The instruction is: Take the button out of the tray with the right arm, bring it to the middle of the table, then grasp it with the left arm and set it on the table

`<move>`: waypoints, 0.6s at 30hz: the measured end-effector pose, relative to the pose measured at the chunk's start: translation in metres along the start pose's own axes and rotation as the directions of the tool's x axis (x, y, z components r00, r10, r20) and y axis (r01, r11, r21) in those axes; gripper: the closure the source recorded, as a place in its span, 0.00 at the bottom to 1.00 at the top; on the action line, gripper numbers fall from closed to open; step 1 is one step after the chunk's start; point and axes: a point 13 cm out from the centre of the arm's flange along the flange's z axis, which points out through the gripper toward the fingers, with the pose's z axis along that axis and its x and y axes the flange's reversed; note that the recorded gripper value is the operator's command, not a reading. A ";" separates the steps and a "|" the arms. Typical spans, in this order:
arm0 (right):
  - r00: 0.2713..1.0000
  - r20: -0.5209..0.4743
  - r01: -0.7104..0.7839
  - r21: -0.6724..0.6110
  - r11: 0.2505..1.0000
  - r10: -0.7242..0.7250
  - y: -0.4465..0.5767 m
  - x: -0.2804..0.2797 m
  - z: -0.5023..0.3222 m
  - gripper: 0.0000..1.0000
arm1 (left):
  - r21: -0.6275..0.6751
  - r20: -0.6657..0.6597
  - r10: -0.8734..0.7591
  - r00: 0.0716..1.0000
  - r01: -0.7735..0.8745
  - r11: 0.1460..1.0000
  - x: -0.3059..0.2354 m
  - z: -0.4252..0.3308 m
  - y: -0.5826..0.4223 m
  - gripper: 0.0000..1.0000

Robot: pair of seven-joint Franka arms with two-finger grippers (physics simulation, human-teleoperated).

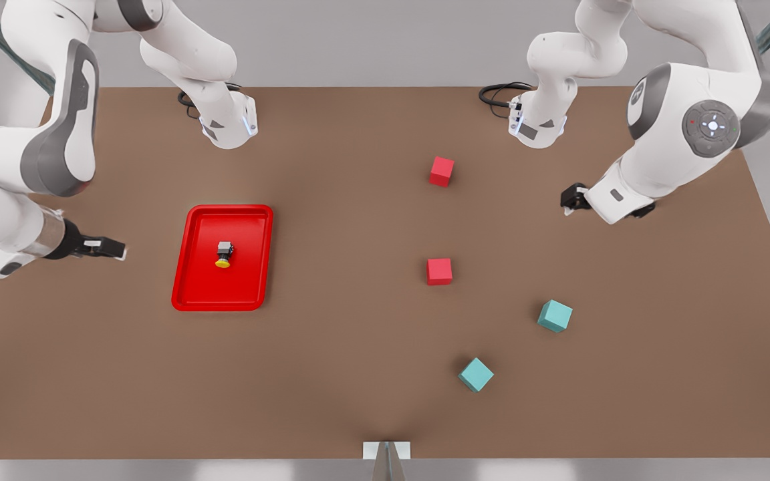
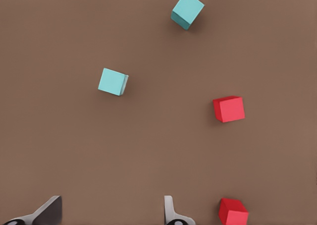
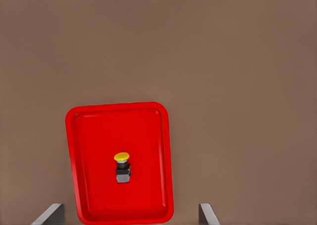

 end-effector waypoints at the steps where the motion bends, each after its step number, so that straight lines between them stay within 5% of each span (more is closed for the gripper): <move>1: 1.000 -0.003 0.000 -0.002 1.000 0.000 0.001 -0.002 0.003 0.00 | -0.001 0.003 0.009 1.000 -0.009 1.000 -0.003 0.002 -0.007 0.00; 10: 0.988 -0.049 0.145 -0.008 0.989 -0.146 0.106 -0.020 0.043 0.00 | 0.016 -0.061 -0.049 0.997 0.050 0.999 -0.054 0.042 0.010 0.00; 18: 0.980 -0.054 0.191 0.045 0.980 -0.189 0.180 0.073 0.079 0.00 | 0.010 -0.080 -0.040 0.996 0.041 0.999 -0.059 0.057 -0.009 0.00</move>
